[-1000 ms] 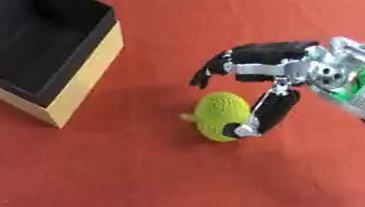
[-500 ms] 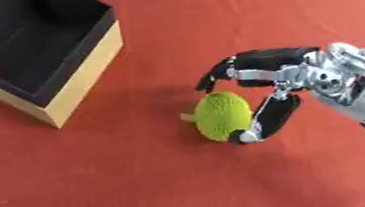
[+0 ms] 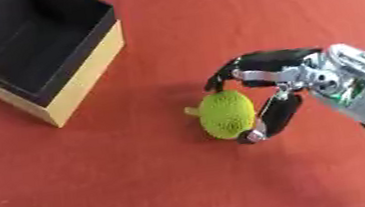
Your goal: Pick up objects on the table and place them in the box.
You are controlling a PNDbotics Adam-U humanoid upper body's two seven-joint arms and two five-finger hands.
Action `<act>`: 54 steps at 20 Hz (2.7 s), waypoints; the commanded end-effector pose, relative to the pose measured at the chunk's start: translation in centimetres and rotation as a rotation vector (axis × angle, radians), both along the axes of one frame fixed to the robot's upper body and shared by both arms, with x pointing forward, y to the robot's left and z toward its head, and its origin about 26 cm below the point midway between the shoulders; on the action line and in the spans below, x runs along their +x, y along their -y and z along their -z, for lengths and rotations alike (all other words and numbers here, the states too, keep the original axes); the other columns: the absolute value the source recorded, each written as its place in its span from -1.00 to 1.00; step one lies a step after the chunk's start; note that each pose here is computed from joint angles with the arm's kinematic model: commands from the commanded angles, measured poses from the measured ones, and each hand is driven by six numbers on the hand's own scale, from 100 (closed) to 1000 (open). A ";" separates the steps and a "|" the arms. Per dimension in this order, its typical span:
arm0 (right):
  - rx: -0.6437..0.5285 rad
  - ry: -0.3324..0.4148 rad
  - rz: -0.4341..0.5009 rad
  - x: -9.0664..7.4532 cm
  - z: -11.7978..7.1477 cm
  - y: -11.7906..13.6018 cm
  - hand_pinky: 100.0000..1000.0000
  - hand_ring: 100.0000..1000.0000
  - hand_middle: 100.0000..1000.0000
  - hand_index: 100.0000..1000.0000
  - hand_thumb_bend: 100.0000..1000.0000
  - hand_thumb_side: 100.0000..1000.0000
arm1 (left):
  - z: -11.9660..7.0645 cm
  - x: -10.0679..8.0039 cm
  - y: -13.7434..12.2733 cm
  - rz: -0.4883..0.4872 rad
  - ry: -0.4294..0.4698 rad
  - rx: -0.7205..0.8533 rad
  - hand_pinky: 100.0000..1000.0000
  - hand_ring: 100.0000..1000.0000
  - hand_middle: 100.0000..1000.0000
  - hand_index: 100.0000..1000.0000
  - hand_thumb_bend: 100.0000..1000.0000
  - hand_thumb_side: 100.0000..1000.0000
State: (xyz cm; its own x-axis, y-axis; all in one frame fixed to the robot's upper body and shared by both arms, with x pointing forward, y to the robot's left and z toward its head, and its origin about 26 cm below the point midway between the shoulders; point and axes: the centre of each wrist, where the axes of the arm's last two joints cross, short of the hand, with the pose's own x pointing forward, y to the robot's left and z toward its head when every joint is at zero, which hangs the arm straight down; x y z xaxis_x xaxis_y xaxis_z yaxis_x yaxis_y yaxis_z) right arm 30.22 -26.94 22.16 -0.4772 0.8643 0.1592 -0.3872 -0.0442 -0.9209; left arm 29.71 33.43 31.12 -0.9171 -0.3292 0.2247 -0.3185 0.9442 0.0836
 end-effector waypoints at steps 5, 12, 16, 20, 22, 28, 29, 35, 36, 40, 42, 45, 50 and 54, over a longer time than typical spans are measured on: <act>-0.020 0.065 0.043 0.6 -0.2 -0.1 0.65 0.81 0.42 0.67 -0.28 -1.00 | -0.6 -0.5 -0.1 0.002 0.023 0.010 0.09 -0.02 0.01 0.31 -1.00 -0.68; 0.002 0.073 0.050 1.1 0.5 -0.6 0.58 0.74 0.24 0.59 -0.39 -1.00 | -0.5 -0.5 -0.1 0.004 0.018 0.007 0.09 -0.02 0.01 0.31 -1.00 -0.65; -0.013 0.112 0.046 1.4 0.8 -0.8 0.50 0.64 0.11 0.47 -0.42 -1.00 | -0.4 -0.5 -0.2 0.005 0.016 0.006 0.08 -0.03 0.00 0.31 -1.00 -0.64; -0.037 0.221 0.047 1.8 1.1 -0.8 0.36 0.50 -0.06 0.27 -0.32 -1.00 | -0.4 -0.5 -0.2 0.004 0.016 0.002 0.08 -0.03 0.00 0.31 -1.00 -0.63; -0.024 0.301 0.047 1.8 1.0 -0.8 0.32 0.46 -0.09 0.23 -0.36 -1.00 | -0.4 -0.5 -0.2 0.004 0.015 0.001 0.08 -0.03 0.00 0.31 -1.00 -0.62; 0.036 0.491 0.006 0.8 0.0 -1.0 0.21 0.34 -0.12 0.13 -0.59 -1.00 | -0.3 -0.6 -0.3 0.003 0.011 0.001 0.08 -0.04 -0.01 0.31 -1.00 -0.60; 0.042 0.519 -0.004 0.5 -0.4 -1.0 0.20 0.32 -0.10 0.13 -0.58 -1.00 | -0.3 -0.6 -0.3 0.003 0.010 0.001 0.08 -0.04 -0.01 0.31 -1.00 -0.60; 0.065 0.648 -0.039 -0.7 -2.6 -0.5 0.19 0.30 -0.02 0.18 -0.54 -1.00 | -0.3 -0.6 -0.3 0.000 0.011 0.000 0.08 -0.04 -0.02 0.31 -1.00 -0.61; 0.070 0.673 -0.050 -0.7 -3.1 -0.3 0.19 0.30 -0.02 0.18 -0.54 -1.00 | -0.3 -0.6 -0.3 0.000 0.010 0.000 0.08 -0.04 -0.02 0.31 -1.00 -0.61; 0.112 0.765 -0.092 -0.6 -5.5 -0.2 0.21 0.30 0.02 0.22 -0.57 -1.00 | -0.3 -0.6 -0.3 -0.001 0.009 0.001 0.08 -0.05 -0.02 0.31 -1.00 -0.61; 0.137 0.794 -0.109 -0.6 -7.0 -0.5 0.22 0.31 0.03 0.23 -0.60 -1.00 | -0.3 -0.5 -0.2 0.001 0.008 0.001 0.08 -0.05 -0.02 0.31 -1.00 -0.62; 0.167 0.819 -0.125 -0.6 -9.0 -1.0 0.21 0.31 0.04 0.23 -0.66 -1.00 | -0.3 -0.5 -0.2 0.002 0.009 0.002 0.08 -0.05 -0.02 0.31 -1.00 -0.62; 0.237 0.844 -0.183 -0.9 -12.4 -2.7 0.23 0.34 0.06 0.26 -0.67 -1.00 | -0.4 -0.5 0.0 0.007 0.010 0.005 0.08 -0.05 -0.02 0.31 -1.00 -0.63; 0.269 0.840 -0.272 0.4 -14.6 -5.2 0.25 0.33 0.07 0.27 -0.76 -1.00 | -0.6 -0.4 0.3 0.024 0.016 0.015 0.09 -0.04 -0.02 0.31 -1.00 -0.68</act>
State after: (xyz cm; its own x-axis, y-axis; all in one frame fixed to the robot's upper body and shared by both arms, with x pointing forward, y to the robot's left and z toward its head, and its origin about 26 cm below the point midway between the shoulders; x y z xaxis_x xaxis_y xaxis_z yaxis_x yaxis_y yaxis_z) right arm 30.38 -21.78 36.27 -0.7016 0.6955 -0.1552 0.4134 0.2198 -0.8836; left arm 29.83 33.27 30.64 -0.9182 -0.3100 0.2467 -0.2997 0.9507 0.0793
